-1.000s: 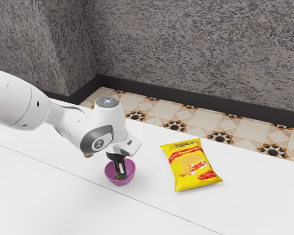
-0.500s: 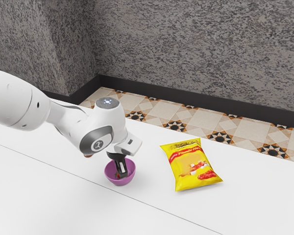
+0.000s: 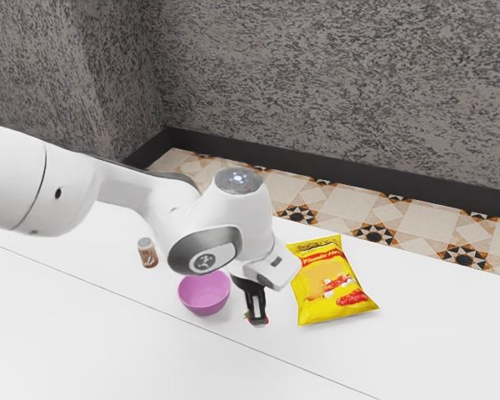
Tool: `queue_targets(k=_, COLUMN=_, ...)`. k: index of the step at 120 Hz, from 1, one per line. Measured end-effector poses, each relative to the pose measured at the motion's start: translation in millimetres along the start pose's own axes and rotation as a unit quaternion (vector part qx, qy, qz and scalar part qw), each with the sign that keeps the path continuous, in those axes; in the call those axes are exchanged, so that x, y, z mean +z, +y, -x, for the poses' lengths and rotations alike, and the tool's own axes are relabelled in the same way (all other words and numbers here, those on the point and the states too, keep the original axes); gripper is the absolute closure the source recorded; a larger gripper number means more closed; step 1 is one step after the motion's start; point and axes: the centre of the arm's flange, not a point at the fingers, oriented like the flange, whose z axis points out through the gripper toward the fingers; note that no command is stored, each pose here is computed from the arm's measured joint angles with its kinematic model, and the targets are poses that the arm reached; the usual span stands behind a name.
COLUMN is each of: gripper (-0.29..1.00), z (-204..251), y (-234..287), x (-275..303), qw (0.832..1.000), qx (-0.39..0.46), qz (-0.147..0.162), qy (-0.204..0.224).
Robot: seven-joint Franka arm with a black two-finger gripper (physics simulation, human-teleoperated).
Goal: Take strawberry from the bowl
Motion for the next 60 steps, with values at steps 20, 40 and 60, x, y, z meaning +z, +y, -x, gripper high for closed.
queue_targets(k=20, gripper=0.62, z=-28, y=23, x=32, qw=1.0, qx=0.012, qz=0.02, qy=-0.007)
queue_targets(k=40, gripper=0.3, z=-32, y=25, x=38, qw=0.999, qx=0.006, qz=0.031, qy=-0.007)
queue_targets(k=60, gripper=0.14, z=-8, y=-32, x=-62, qw=0.996, qx=-0.088, qz=0.009, qy=0.027)
